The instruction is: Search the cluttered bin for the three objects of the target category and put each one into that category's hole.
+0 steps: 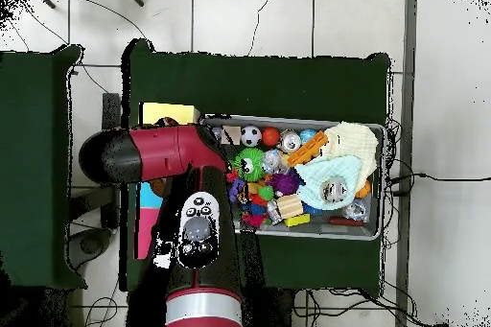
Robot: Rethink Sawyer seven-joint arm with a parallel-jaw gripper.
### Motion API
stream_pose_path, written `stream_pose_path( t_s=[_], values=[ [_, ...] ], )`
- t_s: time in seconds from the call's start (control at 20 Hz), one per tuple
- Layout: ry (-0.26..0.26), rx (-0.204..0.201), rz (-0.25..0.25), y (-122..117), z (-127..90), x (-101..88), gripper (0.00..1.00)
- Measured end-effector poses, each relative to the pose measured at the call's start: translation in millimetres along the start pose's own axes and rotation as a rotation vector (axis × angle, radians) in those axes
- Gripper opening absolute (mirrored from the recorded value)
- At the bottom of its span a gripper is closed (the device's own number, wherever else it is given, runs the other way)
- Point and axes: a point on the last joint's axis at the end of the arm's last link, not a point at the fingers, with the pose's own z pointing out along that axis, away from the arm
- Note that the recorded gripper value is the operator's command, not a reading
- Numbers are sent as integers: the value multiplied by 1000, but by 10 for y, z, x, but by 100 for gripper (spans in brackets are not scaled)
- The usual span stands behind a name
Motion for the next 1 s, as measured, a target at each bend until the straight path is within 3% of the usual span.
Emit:
stream_pose_path(
  t_s=[1.0],
  values=[
    [0,0,20,-1,242,-235,0]
  ],
)
